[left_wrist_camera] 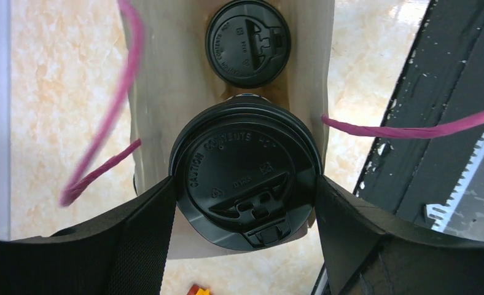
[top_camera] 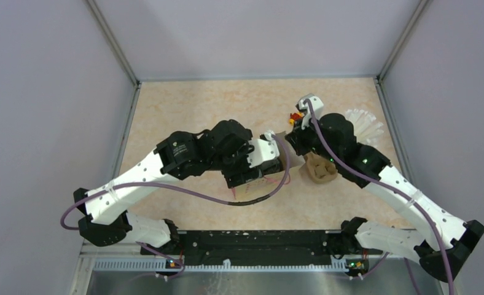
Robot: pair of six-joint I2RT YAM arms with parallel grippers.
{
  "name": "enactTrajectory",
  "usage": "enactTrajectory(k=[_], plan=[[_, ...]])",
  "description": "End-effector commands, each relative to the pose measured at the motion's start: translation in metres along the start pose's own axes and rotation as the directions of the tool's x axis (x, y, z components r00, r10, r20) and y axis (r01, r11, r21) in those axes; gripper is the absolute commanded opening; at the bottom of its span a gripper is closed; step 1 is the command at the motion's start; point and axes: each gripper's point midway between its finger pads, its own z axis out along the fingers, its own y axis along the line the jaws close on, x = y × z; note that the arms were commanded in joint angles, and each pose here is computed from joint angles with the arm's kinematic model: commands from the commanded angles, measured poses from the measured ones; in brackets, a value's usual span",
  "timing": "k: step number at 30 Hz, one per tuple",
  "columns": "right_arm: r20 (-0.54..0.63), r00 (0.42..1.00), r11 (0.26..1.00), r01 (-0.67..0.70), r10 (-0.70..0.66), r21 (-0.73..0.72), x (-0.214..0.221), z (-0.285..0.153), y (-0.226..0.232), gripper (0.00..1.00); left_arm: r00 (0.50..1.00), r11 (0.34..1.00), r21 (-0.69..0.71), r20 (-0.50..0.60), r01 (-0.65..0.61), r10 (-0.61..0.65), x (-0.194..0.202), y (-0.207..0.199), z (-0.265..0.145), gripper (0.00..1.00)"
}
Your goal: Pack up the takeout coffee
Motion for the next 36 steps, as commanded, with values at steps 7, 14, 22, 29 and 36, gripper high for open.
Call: enactTrajectory(k=[7,14,22,29,36], plan=[[0.038,0.997,0.994,-0.067,0.071,-0.082,0.018,-0.024,0.022,0.0,1.0,0.998,0.059,0.006,0.009,-0.009,0.0,-0.027,0.005,0.61],[0.053,0.997,0.993,-0.058,0.063,-0.099,0.028,-0.036,0.022,0.0,0.999,1.0,-0.005,0.036,-0.006,0.006,-0.012,-0.016,0.002,0.62],[0.058,0.995,0.993,-0.079,0.085,-0.09,0.036,-0.042,0.018,0.0,0.995,1.0,-0.012,0.094,-0.02,0.021,-0.045,-0.011,0.0,0.61],[0.065,0.993,0.992,-0.095,0.1,-0.082,0.036,-0.042,0.017,0.0,0.998,0.998,-0.008,-0.023,-0.064,0.064,-0.029,-0.025,0.019,0.6],[-0.011,0.982,0.98,-0.187,0.187,-0.061,0.041,-0.041,0.02,0.0,0.995,0.991,-0.096,-0.036,-0.092,0.089,-0.024,-0.027,0.028,0.6]])
